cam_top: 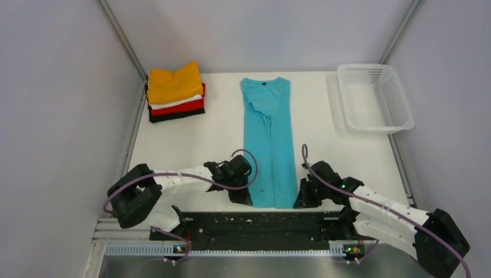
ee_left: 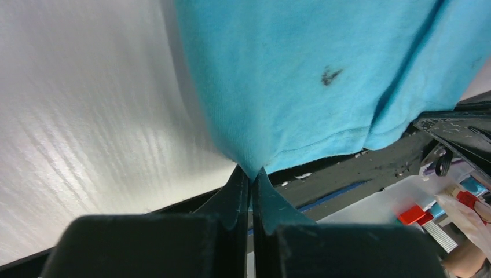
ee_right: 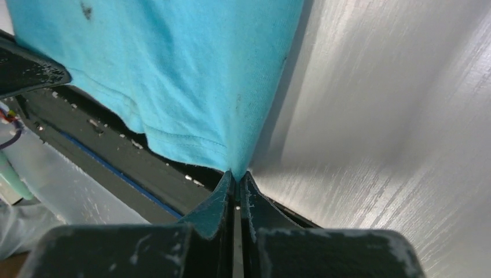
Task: Fold and stack the t-shirts
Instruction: Grab the bottom of the folded rectangular tshirt with both arms, then fold the folded rectangular tshirt in 1/3 of the way
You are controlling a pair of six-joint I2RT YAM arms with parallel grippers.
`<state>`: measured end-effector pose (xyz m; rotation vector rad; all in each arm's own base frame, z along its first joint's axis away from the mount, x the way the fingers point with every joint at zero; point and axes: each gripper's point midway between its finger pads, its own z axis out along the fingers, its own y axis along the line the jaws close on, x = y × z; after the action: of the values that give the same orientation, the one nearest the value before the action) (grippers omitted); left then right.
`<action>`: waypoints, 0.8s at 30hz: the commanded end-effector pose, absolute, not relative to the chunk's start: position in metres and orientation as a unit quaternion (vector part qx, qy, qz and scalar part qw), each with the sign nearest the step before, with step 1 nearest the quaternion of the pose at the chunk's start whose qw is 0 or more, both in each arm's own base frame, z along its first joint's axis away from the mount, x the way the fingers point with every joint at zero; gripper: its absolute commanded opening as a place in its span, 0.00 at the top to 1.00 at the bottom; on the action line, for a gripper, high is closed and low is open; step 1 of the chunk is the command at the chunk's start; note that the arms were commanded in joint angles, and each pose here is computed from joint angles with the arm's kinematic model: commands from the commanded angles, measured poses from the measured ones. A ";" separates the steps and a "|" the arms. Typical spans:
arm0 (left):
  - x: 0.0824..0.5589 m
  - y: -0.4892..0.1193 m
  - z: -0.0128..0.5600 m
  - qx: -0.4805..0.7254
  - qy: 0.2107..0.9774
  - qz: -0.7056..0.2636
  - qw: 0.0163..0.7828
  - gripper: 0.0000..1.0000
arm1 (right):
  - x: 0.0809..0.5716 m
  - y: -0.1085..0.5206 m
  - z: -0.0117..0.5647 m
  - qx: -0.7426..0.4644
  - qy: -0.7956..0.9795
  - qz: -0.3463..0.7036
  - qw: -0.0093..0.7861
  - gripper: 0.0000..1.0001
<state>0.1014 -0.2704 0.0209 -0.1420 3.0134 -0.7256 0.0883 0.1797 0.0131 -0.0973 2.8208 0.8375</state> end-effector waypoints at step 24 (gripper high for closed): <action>0.360 -0.285 0.118 -0.072 0.941 -0.261 0.205 1.00 | 0.342 0.206 0.140 -0.025 0.897 0.211 0.389 1.00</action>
<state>0.3247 -0.2925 0.1044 -0.2209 2.6747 -0.7510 0.2882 0.1997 0.1101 -0.0567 2.4233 0.5466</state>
